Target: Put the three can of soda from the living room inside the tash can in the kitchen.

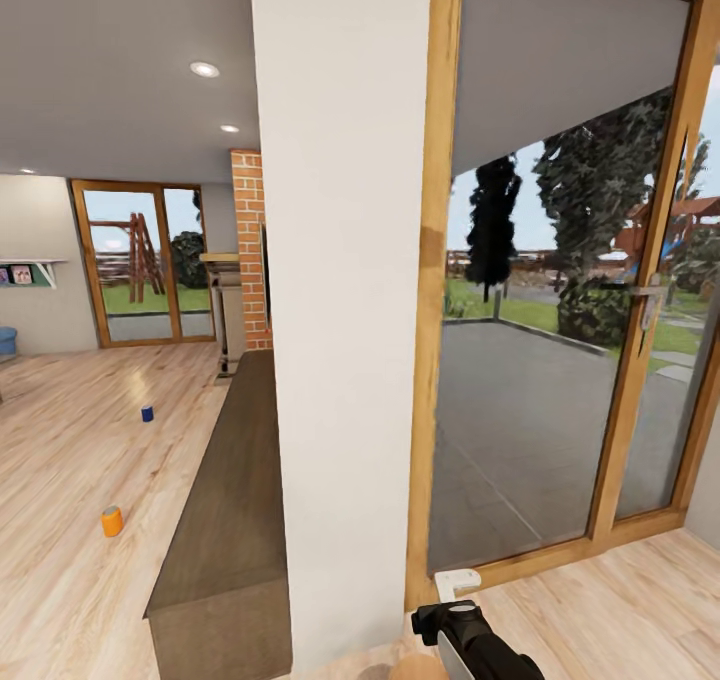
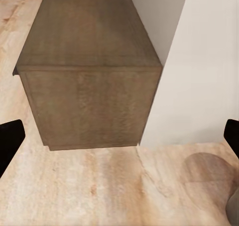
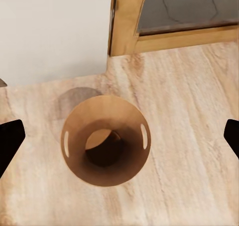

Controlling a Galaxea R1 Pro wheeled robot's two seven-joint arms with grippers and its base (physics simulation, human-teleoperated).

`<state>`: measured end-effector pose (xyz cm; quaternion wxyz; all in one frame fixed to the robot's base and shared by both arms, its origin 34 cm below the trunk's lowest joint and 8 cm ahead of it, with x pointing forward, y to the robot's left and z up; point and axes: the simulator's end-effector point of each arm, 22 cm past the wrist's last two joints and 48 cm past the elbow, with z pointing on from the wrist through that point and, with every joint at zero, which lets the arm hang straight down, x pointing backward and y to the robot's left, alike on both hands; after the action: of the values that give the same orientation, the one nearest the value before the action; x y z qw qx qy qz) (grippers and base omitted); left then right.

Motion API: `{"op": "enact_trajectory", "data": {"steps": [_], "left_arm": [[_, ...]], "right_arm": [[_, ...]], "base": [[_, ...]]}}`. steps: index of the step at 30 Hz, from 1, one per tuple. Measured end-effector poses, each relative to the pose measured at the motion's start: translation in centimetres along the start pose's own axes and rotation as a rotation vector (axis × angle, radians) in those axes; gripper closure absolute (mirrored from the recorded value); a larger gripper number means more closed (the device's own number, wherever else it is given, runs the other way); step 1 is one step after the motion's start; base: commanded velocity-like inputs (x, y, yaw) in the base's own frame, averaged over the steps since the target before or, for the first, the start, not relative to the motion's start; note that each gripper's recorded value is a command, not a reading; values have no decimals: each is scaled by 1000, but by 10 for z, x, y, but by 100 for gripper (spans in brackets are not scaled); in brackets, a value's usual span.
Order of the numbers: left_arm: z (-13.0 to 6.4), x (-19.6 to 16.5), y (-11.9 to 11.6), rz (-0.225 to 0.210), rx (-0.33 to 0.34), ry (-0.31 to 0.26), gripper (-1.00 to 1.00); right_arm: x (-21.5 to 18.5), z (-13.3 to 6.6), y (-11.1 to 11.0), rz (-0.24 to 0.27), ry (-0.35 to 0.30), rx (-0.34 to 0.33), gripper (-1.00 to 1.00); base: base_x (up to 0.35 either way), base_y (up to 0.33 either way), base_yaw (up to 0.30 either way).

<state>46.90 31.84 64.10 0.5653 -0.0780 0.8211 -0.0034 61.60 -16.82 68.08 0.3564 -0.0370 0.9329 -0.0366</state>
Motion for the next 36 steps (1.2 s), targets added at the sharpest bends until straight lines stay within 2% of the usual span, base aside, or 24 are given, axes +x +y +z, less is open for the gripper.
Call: {"op": "enact_trajectory", "data": {"steps": [16, 36], "left_arm": [[0, 0, 1, -1, -2, 1, -100], [1, 6, 1, -1, -2, 3, -100]], "right_arm": [[0, 0, -2, 5, 1, 3, -100], [6, 6, -19, 10, 13, 19, -100]], "base": [[1, -4, 0], [0, 0, 0]]}}
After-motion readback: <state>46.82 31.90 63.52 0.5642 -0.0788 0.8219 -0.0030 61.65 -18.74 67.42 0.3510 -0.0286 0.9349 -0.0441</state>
